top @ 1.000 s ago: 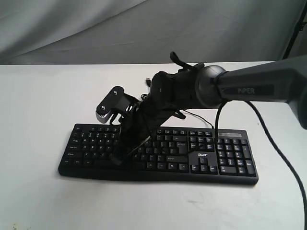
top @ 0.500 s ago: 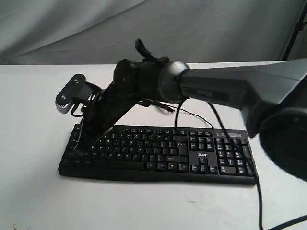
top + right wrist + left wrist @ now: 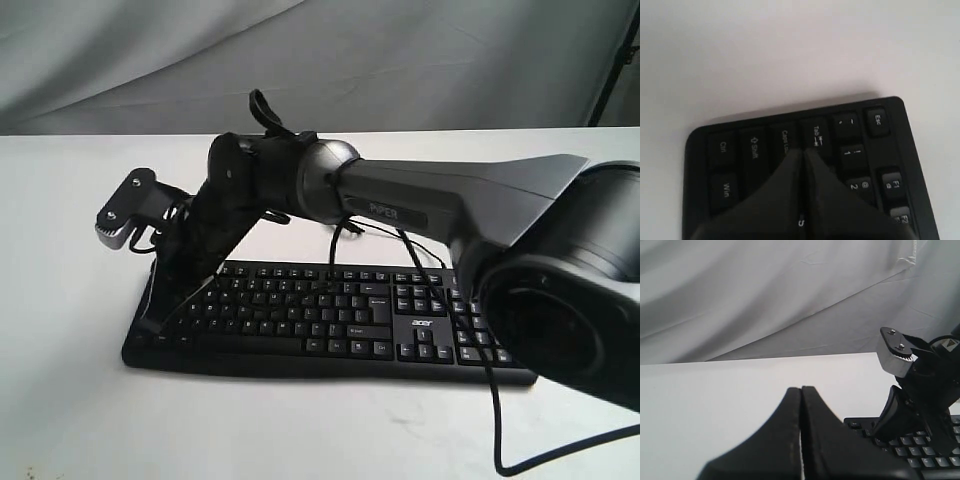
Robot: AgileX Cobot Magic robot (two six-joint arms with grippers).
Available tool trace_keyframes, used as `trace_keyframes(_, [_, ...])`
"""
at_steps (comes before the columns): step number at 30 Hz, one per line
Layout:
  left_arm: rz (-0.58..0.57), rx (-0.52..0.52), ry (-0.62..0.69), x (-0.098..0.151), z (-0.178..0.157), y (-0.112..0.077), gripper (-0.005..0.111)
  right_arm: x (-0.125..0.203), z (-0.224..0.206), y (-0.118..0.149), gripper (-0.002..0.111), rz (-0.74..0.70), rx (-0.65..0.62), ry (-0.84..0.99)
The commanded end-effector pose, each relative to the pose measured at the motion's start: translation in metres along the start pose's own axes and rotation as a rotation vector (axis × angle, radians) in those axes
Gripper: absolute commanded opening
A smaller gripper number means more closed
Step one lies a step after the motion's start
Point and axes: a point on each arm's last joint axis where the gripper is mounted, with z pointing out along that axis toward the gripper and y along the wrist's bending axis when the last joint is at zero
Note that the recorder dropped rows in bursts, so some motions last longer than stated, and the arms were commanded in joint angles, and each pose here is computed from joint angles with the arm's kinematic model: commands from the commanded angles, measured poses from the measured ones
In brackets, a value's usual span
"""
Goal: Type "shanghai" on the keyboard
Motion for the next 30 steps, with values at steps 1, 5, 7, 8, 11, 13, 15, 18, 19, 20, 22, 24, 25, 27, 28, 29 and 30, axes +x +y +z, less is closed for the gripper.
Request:
trace_keyframes(1, [-0.002, 0.007, -0.007, 0.000, 0.000, 0.000, 0.000, 0.000, -0.001, 0.001, 0.000, -0.002, 0.005, 0.022])
trace_keyframes(5, [-0.002, 0.007, -0.007, 0.000, 0.000, 0.000, 0.000, 0.001, 0.001, 0.001, 0.000, -0.001, 0.003, 0.026])
trace_keyframes(7, [-0.002, 0.007, -0.007, 0.000, 0.000, 0.000, 0.000, 0.003, 0.005, 0.001, 0.000, 0.006, -0.002, 0.028])
trace_keyframes(8, [-0.002, 0.007, -0.007, 0.000, 0.000, 0.000, 0.000, 0.005, 0.008, 0.001, 0.000, 0.008, -0.005, 0.034])
trace_keyframes(11, [-0.002, 0.007, -0.007, 0.000, 0.000, 0.000, 0.000, 0.006, 0.010, 0.002, 0.000, 0.008, -0.008, 0.039])
trace_keyframes(13, [-0.002, 0.007, -0.007, 0.000, 0.000, 0.000, 0.000, 0.006, 0.010, 0.002, 0.000, 0.008, -0.008, 0.039])
trace_keyframes(15, [-0.002, 0.007, -0.007, 0.000, 0.000, 0.000, 0.000, 0.006, 0.010, 0.002, 0.000, 0.006, -0.008, 0.039])
trace_keyframes(18, [-0.002, 0.007, -0.007, 0.000, 0.000, 0.000, 0.000, 0.006, 0.010, 0.002, 0.000, 0.006, -0.008, 0.039])
trace_keyframes(19, [-0.002, 0.007, -0.007, 0.000, 0.000, 0.000, 0.000, 0.006, 0.010, 0.002, 0.000, 0.006, -0.008, 0.039])
trace_keyframes(20, [-0.002, 0.007, -0.007, 0.000, 0.000, 0.000, 0.000, 0.006, 0.010, 0.002, 0.000, 0.006, -0.008, 0.039])
trace_keyframes(22, [-0.002, 0.007, -0.007, 0.000, 0.000, 0.000, 0.000, 0.006, 0.010, 0.002, 0.000, 0.004, -0.008, 0.039])
trace_keyframes(24, [-0.002, 0.007, -0.007, 0.000, 0.000, 0.000, 0.000, 0.008, 0.012, 0.002, 0.000, 0.005, -0.010, 0.043])
trace_keyframes(25, [-0.002, 0.007, -0.007, 0.000, 0.000, 0.000, 0.000, 0.008, 0.012, 0.002, 0.000, 0.006, -0.011, 0.042])
trace_keyframes(27, [-0.002, 0.007, -0.007, 0.000, 0.000, 0.000, 0.000, 0.007, 0.011, 0.002, 0.000, 0.006, -0.013, 0.044])
trace_keyframes(28, [-0.002, 0.007, -0.007, 0.000, 0.000, 0.000, 0.000, 0.007, 0.011, 0.002, 0.000, 0.005, -0.013, 0.043])
trace_keyframes(29, [-0.002, 0.007, -0.007, 0.000, 0.000, 0.000, 0.000, 0.005, 0.007, 0.002, 0.000, -0.001, -0.013, 0.040])
trace_keyframes(30, [-0.002, 0.007, -0.007, 0.000, 0.000, 0.000, 0.000, 0.002, 0.002, 0.003, 0.000, -0.010, -0.013, 0.036])
